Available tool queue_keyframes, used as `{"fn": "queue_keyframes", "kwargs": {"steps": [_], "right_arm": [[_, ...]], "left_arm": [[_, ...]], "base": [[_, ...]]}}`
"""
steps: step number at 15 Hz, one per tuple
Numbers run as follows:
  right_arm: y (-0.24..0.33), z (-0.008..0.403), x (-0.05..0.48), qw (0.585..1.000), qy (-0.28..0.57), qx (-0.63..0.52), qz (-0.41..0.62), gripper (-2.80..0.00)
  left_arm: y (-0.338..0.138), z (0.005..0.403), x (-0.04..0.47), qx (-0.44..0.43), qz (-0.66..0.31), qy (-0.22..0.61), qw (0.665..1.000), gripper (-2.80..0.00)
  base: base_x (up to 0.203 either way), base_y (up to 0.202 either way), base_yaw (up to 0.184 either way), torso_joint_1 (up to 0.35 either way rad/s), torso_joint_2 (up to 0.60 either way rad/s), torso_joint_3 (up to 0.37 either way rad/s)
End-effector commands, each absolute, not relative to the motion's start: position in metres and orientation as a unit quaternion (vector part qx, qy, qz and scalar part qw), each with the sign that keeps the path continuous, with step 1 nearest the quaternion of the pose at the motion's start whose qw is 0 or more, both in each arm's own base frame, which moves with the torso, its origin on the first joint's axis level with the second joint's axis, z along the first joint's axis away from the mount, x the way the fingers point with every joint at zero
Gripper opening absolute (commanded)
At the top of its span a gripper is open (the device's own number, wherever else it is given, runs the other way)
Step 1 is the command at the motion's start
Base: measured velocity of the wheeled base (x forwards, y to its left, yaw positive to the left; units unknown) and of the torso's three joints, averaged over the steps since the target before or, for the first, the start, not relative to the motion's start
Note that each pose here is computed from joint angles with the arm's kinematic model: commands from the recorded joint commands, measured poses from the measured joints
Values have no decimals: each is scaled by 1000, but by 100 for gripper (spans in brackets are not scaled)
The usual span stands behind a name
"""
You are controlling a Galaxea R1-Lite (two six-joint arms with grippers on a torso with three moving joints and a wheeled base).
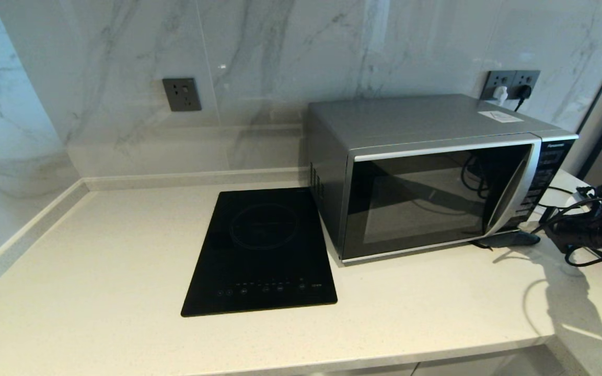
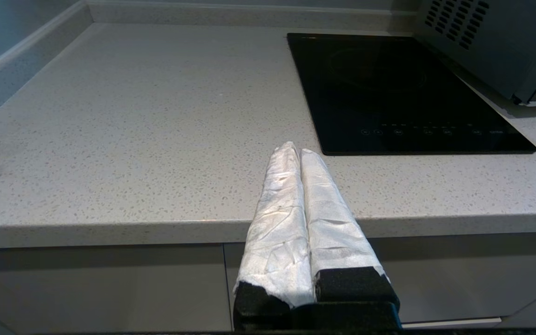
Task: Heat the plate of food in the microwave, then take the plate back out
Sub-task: Open the microwave oven
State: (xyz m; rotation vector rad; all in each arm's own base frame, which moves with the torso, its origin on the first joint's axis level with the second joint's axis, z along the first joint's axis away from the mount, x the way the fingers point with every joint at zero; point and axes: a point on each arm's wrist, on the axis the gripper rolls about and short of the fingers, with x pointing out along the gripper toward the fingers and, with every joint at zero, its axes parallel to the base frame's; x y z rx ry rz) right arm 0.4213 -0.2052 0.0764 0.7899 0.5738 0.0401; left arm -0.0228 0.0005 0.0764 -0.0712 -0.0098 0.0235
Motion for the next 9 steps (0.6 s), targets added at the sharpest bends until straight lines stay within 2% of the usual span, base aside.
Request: {"fn": "queue_keyframes", "kwargs": {"steps": [1,9], "right_arm": [[-204,81,419,883,273,380,22,-280],[-192,100,418,888,264,374,34,-280]], "left_arm": [[0,76,-23,-36,12,-4,999,-280],[0,76,-23,-36,12,-4,999,-280]], "base": [[0,0,0,0,0,0],[0,0,0,0,0,0]]}}
